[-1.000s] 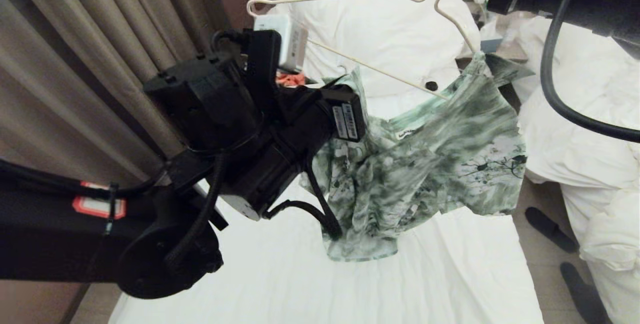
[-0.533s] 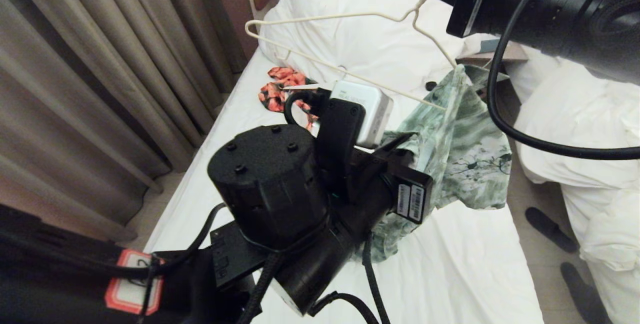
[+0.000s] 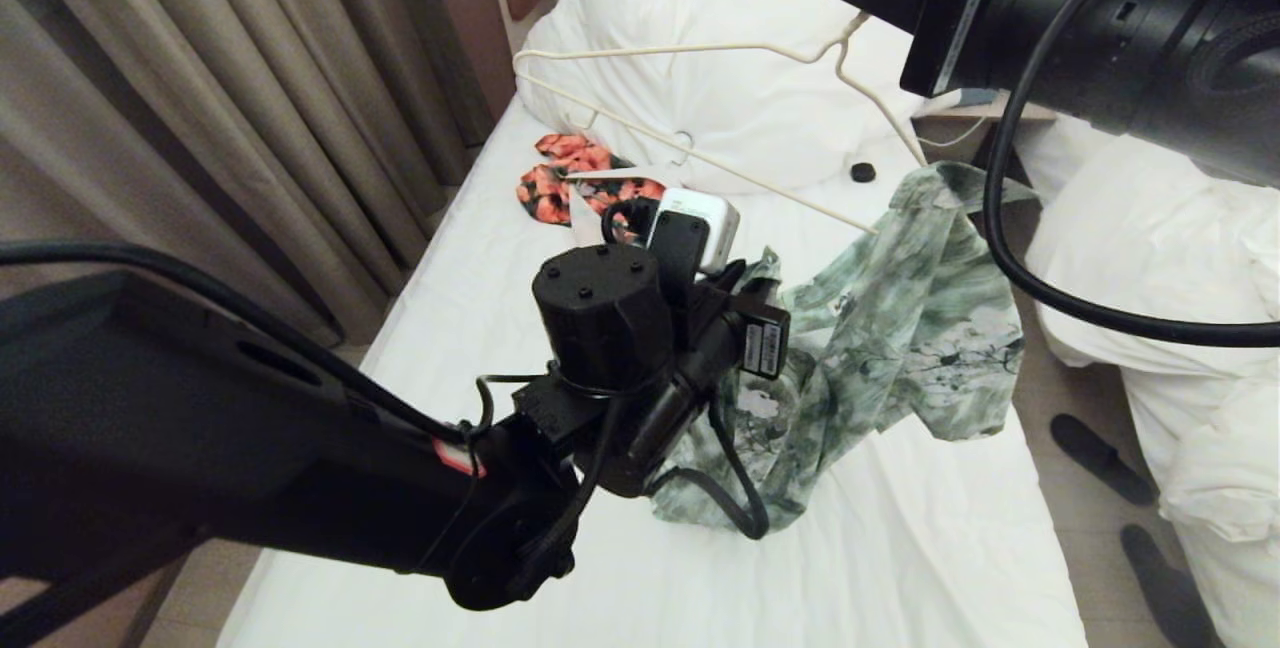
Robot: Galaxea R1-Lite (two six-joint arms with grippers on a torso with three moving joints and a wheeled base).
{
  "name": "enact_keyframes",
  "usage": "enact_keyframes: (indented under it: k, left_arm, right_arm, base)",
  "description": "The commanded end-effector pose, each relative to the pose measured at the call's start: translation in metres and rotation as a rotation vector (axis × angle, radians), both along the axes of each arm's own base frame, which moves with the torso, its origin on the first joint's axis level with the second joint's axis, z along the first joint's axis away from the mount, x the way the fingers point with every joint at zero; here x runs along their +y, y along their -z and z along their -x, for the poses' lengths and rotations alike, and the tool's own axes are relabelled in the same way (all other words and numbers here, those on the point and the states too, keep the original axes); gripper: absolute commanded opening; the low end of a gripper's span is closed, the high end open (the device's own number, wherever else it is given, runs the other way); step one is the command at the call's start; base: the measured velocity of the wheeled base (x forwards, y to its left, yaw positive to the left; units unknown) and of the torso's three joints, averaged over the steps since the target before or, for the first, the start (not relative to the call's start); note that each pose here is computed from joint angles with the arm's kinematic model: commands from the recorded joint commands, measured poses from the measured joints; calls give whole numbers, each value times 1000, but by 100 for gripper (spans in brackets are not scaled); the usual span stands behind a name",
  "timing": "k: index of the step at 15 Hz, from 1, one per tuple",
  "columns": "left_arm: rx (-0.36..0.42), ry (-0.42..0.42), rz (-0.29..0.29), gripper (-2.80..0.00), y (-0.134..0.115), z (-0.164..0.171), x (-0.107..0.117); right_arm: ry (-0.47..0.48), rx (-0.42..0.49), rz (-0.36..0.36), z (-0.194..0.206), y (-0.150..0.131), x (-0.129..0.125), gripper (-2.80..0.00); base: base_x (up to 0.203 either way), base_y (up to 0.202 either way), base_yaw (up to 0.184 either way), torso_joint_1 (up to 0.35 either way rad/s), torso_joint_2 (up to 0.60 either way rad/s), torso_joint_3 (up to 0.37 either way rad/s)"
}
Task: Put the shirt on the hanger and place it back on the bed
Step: Take the clothes hanger out of the clothes
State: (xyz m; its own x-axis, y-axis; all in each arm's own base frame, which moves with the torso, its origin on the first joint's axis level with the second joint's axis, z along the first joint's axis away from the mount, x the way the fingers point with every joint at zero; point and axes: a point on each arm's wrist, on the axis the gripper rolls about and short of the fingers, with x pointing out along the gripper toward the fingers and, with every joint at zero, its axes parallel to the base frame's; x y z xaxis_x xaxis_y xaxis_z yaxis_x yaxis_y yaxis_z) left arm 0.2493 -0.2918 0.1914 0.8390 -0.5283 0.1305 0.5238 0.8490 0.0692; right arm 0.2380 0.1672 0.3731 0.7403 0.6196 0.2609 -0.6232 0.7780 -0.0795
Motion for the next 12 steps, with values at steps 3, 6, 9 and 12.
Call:
enact_keyframes:
  k: [3,6,9,12]
  left_arm:
    - [-46,-69,-71,0,-3,-25,19]
    - [-21,-122,-219,0,-3,-42,45]
    - [-28,-63,-173,-169,-9,-29,41]
    - [-86,-9,-85,-280,-13,-12,29]
  right_arm:
    - [41,-17,-9,-3,-5,-13,-280]
    - [83,-29,-9,-7,-8,-24,-280]
    - [79,-25,-5,-8,-6,-23,-280]
    - [46,-4,-2,-7,-2,-14,-280]
  base:
    - [0,0,0,0,0,0]
    - [0,0,0,0,0,0]
    - [0,0,0,0,0,0]
    - [0,0,0,0,0,0]
